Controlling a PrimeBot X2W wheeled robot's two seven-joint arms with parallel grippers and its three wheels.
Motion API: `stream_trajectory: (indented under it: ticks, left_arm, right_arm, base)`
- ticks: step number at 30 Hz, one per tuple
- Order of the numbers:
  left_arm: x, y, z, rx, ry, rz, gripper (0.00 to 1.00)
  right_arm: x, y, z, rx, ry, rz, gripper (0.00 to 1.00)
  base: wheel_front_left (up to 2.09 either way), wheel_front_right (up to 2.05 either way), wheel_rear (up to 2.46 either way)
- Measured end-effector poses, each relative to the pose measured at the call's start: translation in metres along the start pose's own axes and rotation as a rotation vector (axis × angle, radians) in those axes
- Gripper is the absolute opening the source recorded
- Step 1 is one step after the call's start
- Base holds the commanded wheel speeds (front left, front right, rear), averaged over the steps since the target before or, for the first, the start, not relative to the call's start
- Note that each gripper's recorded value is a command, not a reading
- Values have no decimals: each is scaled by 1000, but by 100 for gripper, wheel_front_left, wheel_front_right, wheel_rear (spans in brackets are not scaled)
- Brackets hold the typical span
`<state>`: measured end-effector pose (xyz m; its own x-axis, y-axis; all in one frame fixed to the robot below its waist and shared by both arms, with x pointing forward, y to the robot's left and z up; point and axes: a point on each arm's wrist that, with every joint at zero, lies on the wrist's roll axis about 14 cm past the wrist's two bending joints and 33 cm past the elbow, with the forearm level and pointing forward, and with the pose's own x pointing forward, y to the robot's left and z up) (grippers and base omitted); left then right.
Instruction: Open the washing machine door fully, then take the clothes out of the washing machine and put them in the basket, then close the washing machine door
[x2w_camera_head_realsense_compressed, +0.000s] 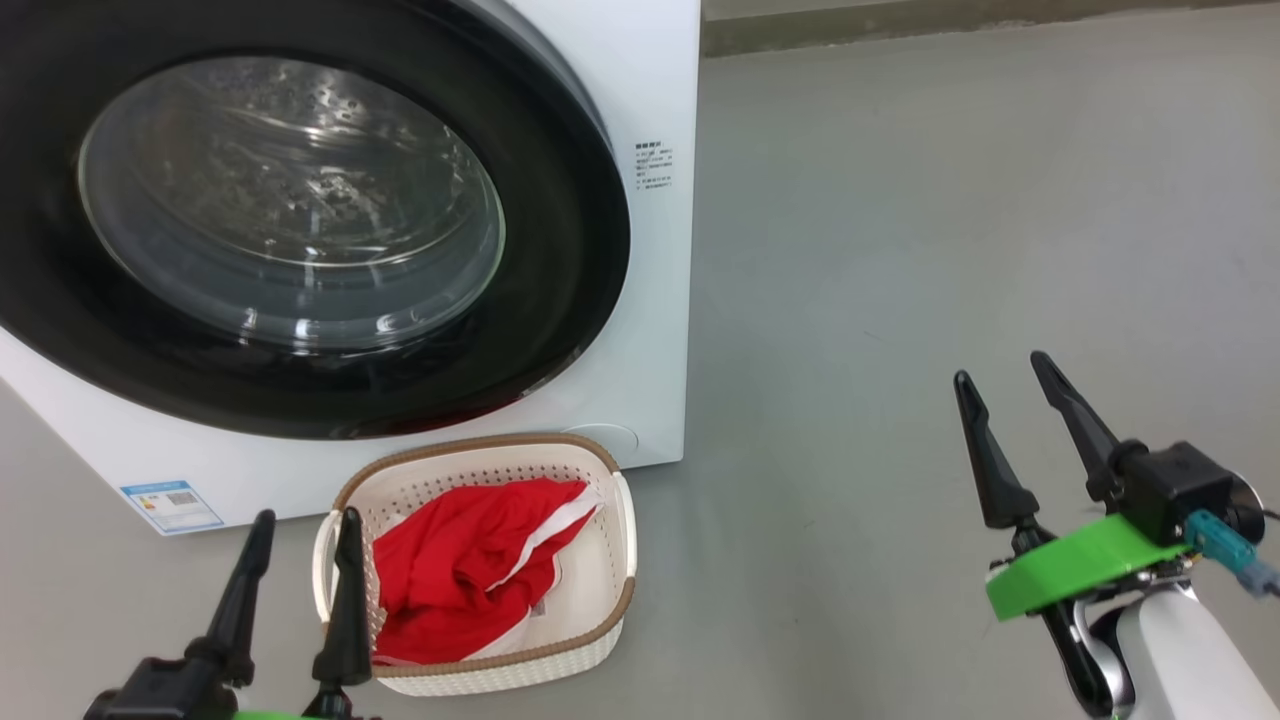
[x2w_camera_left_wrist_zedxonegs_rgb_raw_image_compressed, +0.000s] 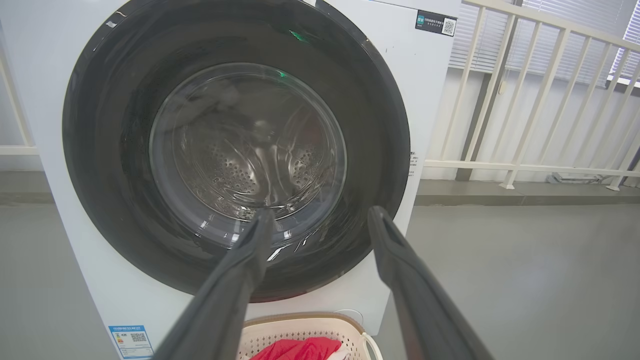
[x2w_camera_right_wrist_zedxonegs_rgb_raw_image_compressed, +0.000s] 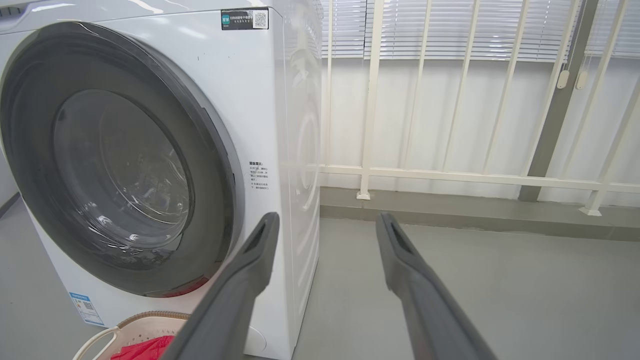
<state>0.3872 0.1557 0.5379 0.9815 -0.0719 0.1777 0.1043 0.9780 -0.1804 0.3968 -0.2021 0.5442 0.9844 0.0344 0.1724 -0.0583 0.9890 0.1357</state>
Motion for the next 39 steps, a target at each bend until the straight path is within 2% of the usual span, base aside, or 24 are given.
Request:
stream_trajectory:
  ticks: [9, 18, 30, 31, 39]
  left_arm:
    - [-5, -2, 11, 15, -30, -20, 100]
    - [-13, 0, 2, 32, 2, -17, 100]
    - [-15, 2, 2, 62, 5, -6, 100]
    - [-15, 2, 2, 62, 5, -5, 0]
    - [-29, 1, -36, 34, 127, 10, 0]
  right_arm:
    - [-16, 6, 5, -4, -23, 0, 100]
    - [-28, 9, 4, 0, -25, -3, 100]
    - [-29, 9, 4, -3, -24, -2, 100]
    - [-29, 9, 4, -3, -25, -2, 0]
    - [-56, 7, -47, 39, 136, -42, 0]
  base:
    - [0, 0, 0]
    - [0, 0, 0]
    - [0, 0, 0]
    - [0, 0, 0]
    - [0, 0, 0]
